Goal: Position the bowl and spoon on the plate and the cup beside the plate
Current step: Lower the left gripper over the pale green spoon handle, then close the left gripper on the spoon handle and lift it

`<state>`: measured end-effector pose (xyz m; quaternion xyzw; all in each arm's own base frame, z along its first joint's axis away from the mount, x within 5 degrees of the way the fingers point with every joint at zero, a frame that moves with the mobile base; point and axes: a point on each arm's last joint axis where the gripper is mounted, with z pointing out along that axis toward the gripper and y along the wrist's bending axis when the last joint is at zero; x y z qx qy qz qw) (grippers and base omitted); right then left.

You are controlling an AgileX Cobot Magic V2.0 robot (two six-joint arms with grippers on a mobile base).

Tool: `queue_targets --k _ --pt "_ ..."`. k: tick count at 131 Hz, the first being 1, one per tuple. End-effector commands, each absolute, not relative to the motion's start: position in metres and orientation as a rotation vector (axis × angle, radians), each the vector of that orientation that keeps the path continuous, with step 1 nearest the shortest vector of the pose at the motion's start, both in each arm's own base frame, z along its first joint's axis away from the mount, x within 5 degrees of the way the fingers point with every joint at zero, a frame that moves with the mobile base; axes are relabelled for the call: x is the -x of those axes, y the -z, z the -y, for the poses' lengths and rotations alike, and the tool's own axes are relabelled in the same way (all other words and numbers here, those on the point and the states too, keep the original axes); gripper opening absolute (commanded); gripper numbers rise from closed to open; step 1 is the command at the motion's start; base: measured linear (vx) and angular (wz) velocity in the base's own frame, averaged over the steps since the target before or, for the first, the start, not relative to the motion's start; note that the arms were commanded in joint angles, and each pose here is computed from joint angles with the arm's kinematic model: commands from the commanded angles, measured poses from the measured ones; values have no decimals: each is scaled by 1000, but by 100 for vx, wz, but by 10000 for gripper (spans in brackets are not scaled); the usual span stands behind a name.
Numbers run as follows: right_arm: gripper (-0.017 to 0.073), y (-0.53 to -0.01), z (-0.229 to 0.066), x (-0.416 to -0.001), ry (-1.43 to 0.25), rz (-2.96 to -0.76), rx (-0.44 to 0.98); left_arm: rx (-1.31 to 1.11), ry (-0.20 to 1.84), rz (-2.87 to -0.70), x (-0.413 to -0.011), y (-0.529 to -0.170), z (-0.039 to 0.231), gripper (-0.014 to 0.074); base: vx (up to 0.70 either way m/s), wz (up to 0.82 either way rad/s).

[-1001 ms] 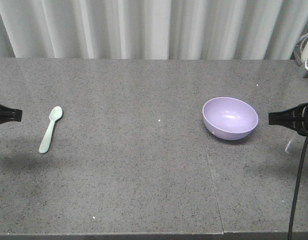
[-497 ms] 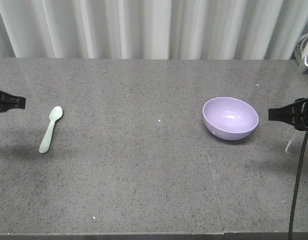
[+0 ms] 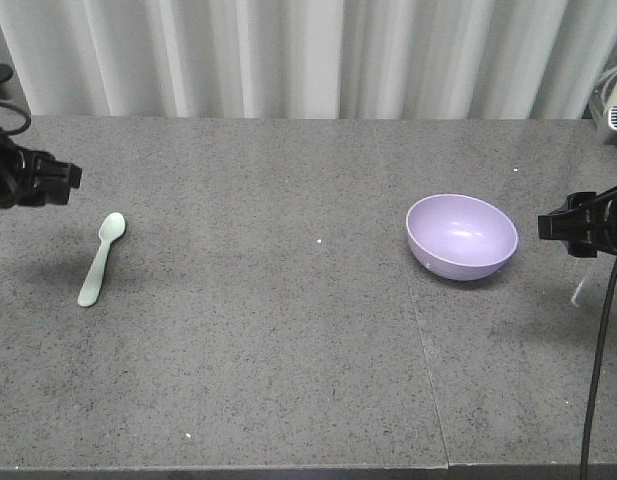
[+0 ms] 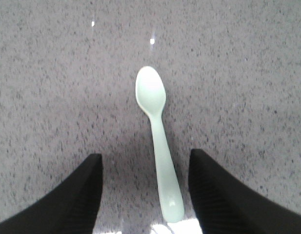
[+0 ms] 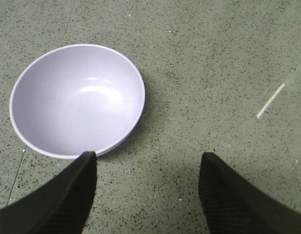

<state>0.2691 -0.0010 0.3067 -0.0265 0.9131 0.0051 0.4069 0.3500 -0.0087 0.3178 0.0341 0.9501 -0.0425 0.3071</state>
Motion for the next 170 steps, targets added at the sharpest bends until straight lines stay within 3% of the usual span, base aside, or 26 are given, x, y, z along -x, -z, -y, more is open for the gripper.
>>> queue_targets --k 1,33,67,109,170 --pt "456 -327 2 -271 10 -2191 75 -122 118 -2412 -358 -348 12 401 0 0" --pt "456 -327 2 -271 10 -2191 75 -171 138 -2540 -383 -339 15 401 0 0" --pt "456 -327 2 -271 9 -2191 75 -290 99 -2591 -406 -312 40 401 0 0" --pt "456 -327 2 -271 9 -2191 75 -154 82 -2764 -419 -265 40 401 0 0" --pt "456 -327 2 -271 9 -2191 75 -104 89 -2832 -426 -241 41 399 0 0"
